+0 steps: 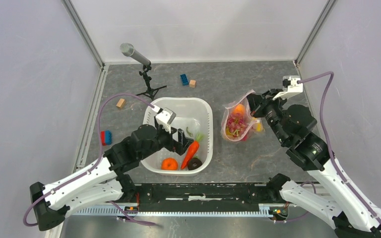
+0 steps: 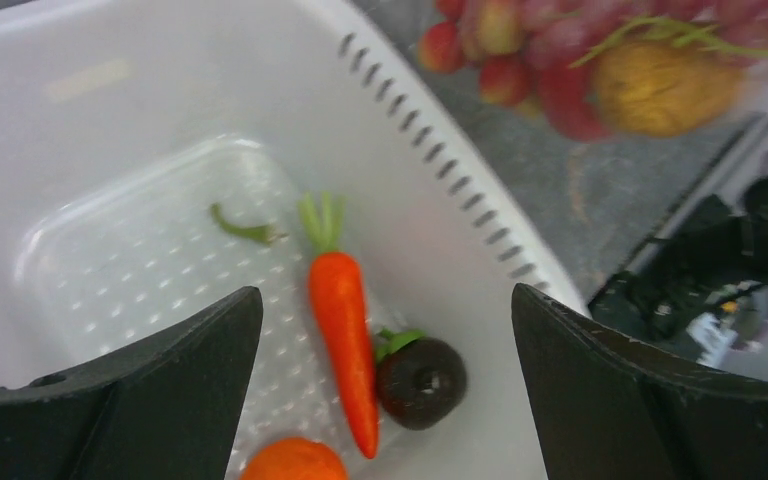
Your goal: Place the food in the zip-top bag and seal the zipper
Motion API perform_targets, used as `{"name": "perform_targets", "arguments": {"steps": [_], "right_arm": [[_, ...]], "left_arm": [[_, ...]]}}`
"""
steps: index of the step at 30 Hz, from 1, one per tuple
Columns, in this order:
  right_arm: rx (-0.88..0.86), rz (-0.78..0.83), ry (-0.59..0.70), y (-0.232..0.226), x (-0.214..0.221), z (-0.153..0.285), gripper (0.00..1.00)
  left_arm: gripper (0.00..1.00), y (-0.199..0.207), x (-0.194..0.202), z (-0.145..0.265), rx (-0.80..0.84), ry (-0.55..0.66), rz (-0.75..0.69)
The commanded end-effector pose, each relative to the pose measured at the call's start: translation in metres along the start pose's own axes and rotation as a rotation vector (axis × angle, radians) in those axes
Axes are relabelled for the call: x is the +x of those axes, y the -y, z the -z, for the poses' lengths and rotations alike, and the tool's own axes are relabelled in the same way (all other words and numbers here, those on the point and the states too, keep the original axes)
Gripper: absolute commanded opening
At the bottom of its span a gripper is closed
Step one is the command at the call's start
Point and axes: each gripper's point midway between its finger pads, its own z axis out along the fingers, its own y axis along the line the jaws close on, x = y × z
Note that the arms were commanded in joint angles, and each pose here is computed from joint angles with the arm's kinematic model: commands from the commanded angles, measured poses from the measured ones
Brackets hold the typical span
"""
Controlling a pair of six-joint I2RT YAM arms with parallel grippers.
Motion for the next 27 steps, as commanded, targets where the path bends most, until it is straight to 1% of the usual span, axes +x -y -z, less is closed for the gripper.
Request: {"name": "perform_targets", "arguments": {"steps": [1, 4, 6, 10, 14, 18, 20, 22, 24, 27], "right_arm": [[-0.078, -0.080, 0.089, -0.017, -0.024, 0.003, 0.00], [-0.056, -0.110, 0.109, -0.009, -0.016, 0.002, 0.00], [-0.040, -0.121, 0.115, -0.004, -0.010, 0.001, 0.00], [-0.023, -0.138, 0.110, 0.002, -0.001, 0.001, 0.00], [-0.018, -0.147, 0.098, 0.007, 0.010, 0.002, 0.00], [-0.009, -0.148, 0.098, 0.011, 0.015, 0.003, 0.00], [-0.004, -0.147, 0.097, 0.012, 0.017, 0.003, 0.00], [0.002, -0.142, 0.097, 0.014, 0.019, 0.002, 0.00], [0.014, -0.134, 0.090, 0.016, 0.022, 0.001, 0.00], [0.033, -0.123, 0.086, 0.020, 0.025, -0.002, 0.00]], "left_arm": [[1.00, 0.067, -0.063, 0.017, 0.314, 0.143, 0.074], [1.00, 0.086, -0.087, 0.016, 0.371, 0.157, 0.119], [0.99, 0.094, -0.094, 0.007, 0.391, 0.147, 0.154], [0.99, 0.098, -0.098, -0.012, 0.369, 0.131, 0.198], [0.98, 0.098, -0.086, -0.035, 0.335, 0.076, 0.233], [0.88, 0.099, -0.065, -0.055, 0.320, 0.001, 0.270], [0.86, 0.102, -0.057, -0.059, 0.329, -0.032, 0.280], [0.84, 0.115, -0.060, -0.058, 0.390, -0.032, 0.279], [0.84, 0.128, -0.063, -0.051, 0.431, -0.021, 0.269], [0.85, 0.142, -0.067, -0.040, 0.450, 0.016, 0.245]]}}
